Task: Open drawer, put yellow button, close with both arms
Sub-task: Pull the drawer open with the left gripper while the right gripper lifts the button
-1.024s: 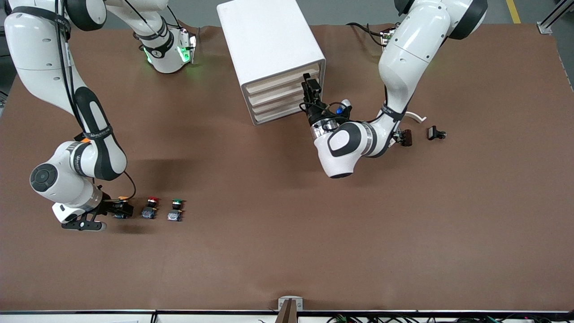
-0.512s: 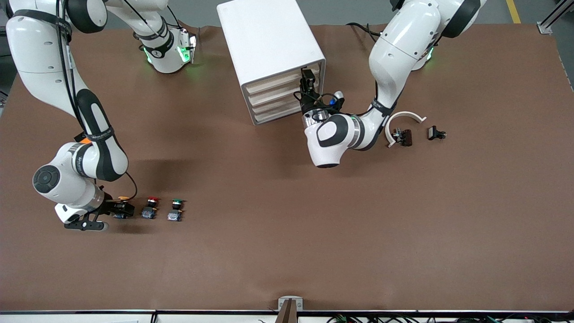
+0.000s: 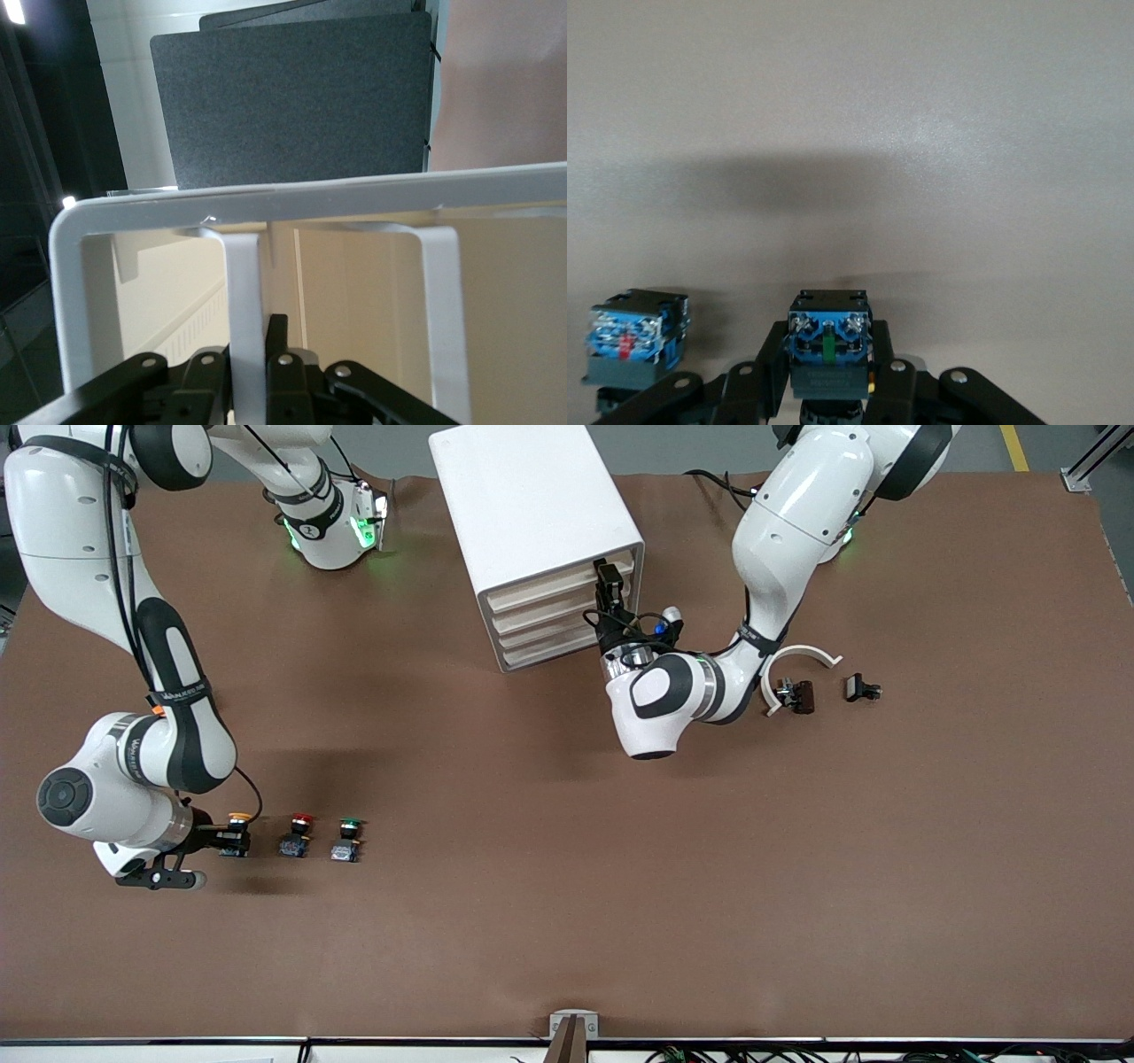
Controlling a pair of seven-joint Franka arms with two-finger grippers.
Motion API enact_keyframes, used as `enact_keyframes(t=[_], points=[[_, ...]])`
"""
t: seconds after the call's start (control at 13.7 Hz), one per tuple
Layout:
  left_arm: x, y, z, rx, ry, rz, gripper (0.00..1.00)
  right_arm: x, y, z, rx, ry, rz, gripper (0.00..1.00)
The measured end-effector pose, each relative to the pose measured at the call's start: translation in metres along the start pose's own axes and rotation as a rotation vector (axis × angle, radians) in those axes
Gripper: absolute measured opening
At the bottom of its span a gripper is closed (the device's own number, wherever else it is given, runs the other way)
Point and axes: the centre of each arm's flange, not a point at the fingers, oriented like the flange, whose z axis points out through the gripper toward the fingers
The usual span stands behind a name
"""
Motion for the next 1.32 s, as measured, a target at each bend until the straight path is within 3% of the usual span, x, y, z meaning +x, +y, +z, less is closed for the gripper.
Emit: enact_keyframes(t=[0.37,0.59,0.88,1.17,1.32], points=[[0.031,-0.010,-0.067,-0.047,-0.134,0.023,0.10,0.007,-0.014,-0.035,0.030,-0.095,0.076,0.41],[0.051,-0.022,-0.111,-0.103,-0.221,0.050,0.12,0.003,-0.060,-0.071,0.033,-0.127,0.179,0.41],[0.077,-0.032,-0.151,-0.142,-0.304,0.065,0.17,-0.020,-0.178,-0.135,0.014,-0.119,0.335,0.41],[0.082,-0.033,-0.156,-0.144,-0.316,0.067,0.20,-0.061,-0.285,-0.183,0.018,-0.088,0.498,0.41],[0.081,-0.033,-0.156,-0.145,-0.315,0.071,0.37,-0.088,-0.337,-0.209,0.032,-0.067,0.574,0.41]])
